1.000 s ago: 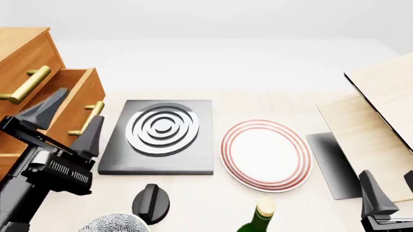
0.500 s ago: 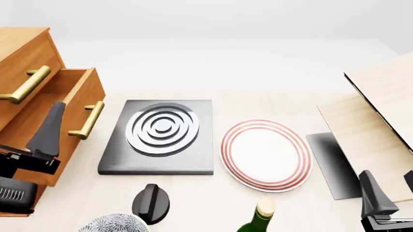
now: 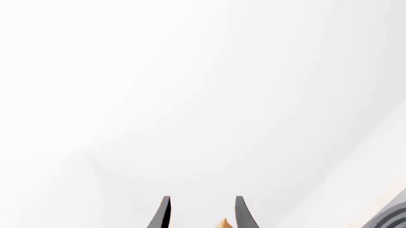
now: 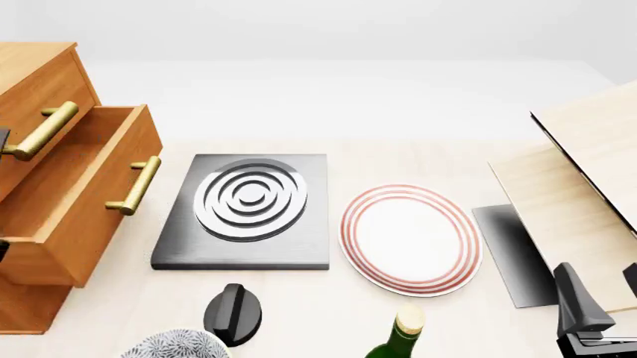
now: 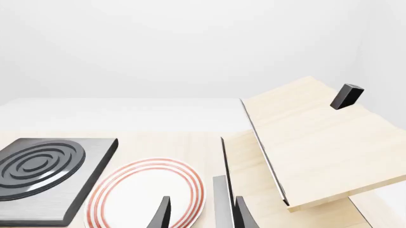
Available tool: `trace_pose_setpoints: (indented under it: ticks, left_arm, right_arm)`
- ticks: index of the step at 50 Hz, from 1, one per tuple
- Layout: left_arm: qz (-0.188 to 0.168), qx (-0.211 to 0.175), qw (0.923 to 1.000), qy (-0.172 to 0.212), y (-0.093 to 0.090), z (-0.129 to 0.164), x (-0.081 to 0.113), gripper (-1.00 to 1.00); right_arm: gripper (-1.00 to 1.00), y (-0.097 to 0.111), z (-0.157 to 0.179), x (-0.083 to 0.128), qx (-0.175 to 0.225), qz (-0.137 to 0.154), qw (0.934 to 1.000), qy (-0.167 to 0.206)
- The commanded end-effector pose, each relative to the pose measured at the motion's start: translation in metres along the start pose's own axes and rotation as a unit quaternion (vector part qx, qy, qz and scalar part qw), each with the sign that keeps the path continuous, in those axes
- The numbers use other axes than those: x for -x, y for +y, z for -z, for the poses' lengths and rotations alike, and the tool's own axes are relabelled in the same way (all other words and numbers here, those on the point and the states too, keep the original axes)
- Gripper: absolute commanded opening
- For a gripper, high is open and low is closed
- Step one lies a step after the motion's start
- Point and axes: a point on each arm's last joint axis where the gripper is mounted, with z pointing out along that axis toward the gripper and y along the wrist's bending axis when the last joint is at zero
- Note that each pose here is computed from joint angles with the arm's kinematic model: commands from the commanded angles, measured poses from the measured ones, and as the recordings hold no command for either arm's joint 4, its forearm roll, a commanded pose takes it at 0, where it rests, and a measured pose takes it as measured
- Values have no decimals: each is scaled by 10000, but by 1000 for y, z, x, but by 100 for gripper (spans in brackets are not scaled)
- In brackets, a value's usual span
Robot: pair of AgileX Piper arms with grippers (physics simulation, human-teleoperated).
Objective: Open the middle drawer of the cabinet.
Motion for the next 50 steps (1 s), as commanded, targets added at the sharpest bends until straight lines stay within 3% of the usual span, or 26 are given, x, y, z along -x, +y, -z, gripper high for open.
trace_pose_setpoints:
  ticks: [1,21,31,41,50]
  left_arm:
    - [469,-231,9968,598,14,-28,1,100]
    - [1626,-249,9815,977,49,-49,21,100]
    - [1966,-302,9743,1055,55,-53,25,100]
    - [2470,-426,9598,1260,57,-62,26,100]
    - [2674,-362,9506,1535,56,-68,19,100]
  right_arm:
    - [100,0,0,0,-1,-2,10000,1]
    - [100,0,0,0,0,0,10000,1]
    - [100,0,0,0,-1,-3,10000,0]
    - [100,0,0,0,-1,0,10000,1]
    - [100,0,0,0,-1,-4,10000,2]
